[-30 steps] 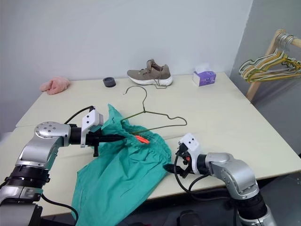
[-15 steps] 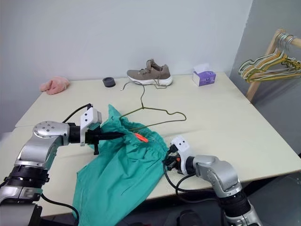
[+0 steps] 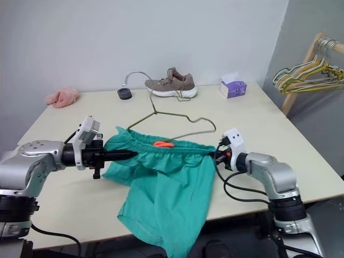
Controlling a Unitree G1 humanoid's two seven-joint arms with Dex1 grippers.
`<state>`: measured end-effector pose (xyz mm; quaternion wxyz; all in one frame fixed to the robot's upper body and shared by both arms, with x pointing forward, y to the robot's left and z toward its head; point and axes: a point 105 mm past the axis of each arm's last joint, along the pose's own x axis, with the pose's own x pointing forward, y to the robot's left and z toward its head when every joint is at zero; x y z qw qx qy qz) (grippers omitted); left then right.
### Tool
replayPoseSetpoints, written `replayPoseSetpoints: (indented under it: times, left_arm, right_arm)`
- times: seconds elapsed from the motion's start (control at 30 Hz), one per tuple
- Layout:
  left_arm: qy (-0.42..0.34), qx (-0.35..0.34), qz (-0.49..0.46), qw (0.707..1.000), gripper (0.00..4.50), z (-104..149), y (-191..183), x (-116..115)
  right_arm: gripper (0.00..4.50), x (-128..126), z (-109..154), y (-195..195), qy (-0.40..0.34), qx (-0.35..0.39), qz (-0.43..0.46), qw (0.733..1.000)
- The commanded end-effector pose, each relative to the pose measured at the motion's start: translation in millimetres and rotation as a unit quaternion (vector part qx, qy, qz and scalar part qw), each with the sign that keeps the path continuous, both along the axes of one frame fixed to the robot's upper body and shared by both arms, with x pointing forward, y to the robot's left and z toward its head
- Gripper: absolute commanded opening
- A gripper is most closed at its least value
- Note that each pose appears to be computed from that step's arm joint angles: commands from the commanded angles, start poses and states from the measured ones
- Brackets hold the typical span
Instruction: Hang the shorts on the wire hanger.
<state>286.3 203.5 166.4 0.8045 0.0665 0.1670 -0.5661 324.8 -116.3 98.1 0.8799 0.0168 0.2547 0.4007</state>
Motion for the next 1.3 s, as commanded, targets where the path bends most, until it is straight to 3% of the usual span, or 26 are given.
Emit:
replayPoseSetpoints:
  times: [0.03,0.2,0.4,0.57,0.93,1.13,1.3]
  left_arm:
    - [-0.034,0.021,-0.004,0.999,0.0,20,13,-4]
    - [-0.046,0.025,-0.024,0.998,0.0,29,13,-5]
    - [-0.054,0.093,-0.019,0.994,0.0,14,27,-2]
    - [-0.071,0.11,0.005,0.991,0.0,16,40,8]
    - [-0.059,0.156,-0.008,0.986,0.0,2,52,1]
    - [-0.065,0.192,0.005,0.979,0.0,-6,61,5]
    - [-0.064,0.215,-0.02,0.974,0.0,-20,53,3]
  right_arm:
    - [0.01,1,2,-27,0.018,-0.017,-0.023,0.999]
    - [0.01,7,-1,-32,0.028,-0.025,-0.036,0.999]
    - [0.01,6,-1,-31,0.029,-0.021,-0.034,0.999]
    - [0.01,4,1,-34,0.026,-0.024,-0.035,0.999]
    - [0.01,1,6,-34,0.011,-0.032,-0.026,0.999]
    - [0.01,-5,18,-29,-0.03,-0.08,0.02,0.996]
    - [0.01,-14,33,2,-0.075,-0.095,0.089,0.989]
